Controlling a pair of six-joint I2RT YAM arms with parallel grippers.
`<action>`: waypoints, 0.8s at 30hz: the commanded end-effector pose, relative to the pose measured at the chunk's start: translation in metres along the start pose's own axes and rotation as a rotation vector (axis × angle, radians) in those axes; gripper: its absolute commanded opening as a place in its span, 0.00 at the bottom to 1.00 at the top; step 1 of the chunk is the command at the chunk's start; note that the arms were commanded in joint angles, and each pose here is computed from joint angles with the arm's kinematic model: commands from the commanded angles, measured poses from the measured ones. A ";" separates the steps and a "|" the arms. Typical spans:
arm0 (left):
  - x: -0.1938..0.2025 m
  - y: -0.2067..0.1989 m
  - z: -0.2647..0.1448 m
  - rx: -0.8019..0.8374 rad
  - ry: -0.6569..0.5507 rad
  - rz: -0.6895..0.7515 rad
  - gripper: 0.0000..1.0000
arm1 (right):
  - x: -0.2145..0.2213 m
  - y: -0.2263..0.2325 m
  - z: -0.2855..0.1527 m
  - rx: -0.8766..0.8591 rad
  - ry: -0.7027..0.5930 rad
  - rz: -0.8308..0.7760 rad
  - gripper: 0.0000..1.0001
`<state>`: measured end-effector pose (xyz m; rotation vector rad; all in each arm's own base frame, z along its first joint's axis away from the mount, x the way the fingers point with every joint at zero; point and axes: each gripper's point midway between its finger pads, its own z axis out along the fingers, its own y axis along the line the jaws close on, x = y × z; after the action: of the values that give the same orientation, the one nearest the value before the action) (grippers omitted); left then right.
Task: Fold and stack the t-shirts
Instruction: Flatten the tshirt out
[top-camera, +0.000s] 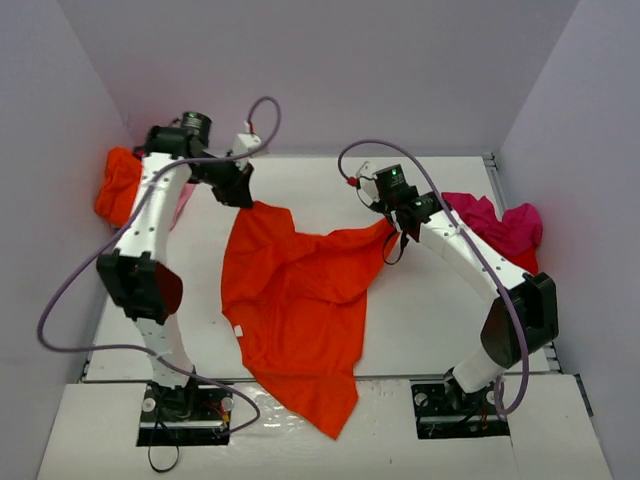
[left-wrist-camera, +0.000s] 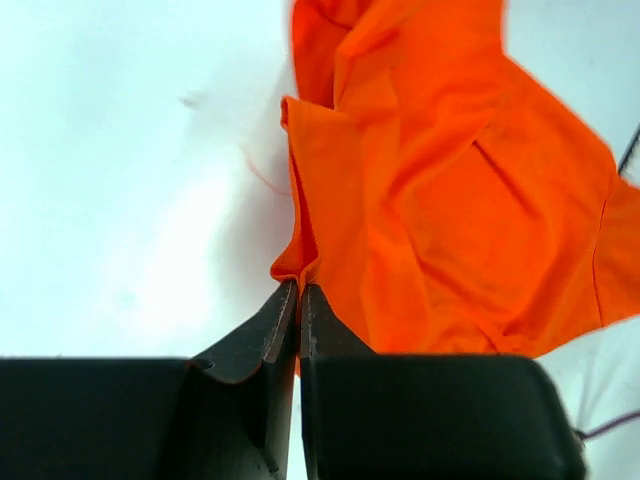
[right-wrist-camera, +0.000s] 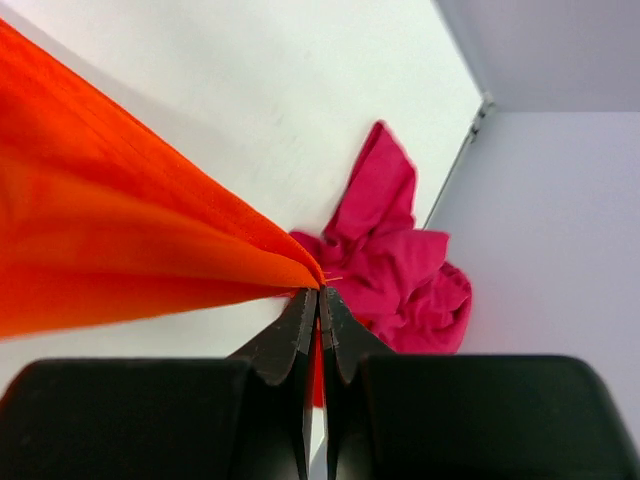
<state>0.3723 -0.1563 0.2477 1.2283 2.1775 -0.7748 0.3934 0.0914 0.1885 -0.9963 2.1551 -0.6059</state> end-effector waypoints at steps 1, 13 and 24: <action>-0.021 -0.044 -0.098 -0.205 -0.123 0.025 0.00 | -0.037 -0.075 -0.030 0.254 -0.062 0.147 0.00; -0.031 -0.168 -0.221 -0.565 -0.429 0.294 0.00 | 0.003 -0.131 -0.180 0.333 -0.325 0.308 0.00; -0.011 -0.242 -0.265 -0.680 -0.503 0.417 0.00 | 0.022 -0.100 -0.234 0.111 -0.530 0.297 0.00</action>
<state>0.1200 -0.0899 0.4836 0.9530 1.5142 -0.1853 0.2552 0.0200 0.4138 -0.5496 1.6885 -0.4013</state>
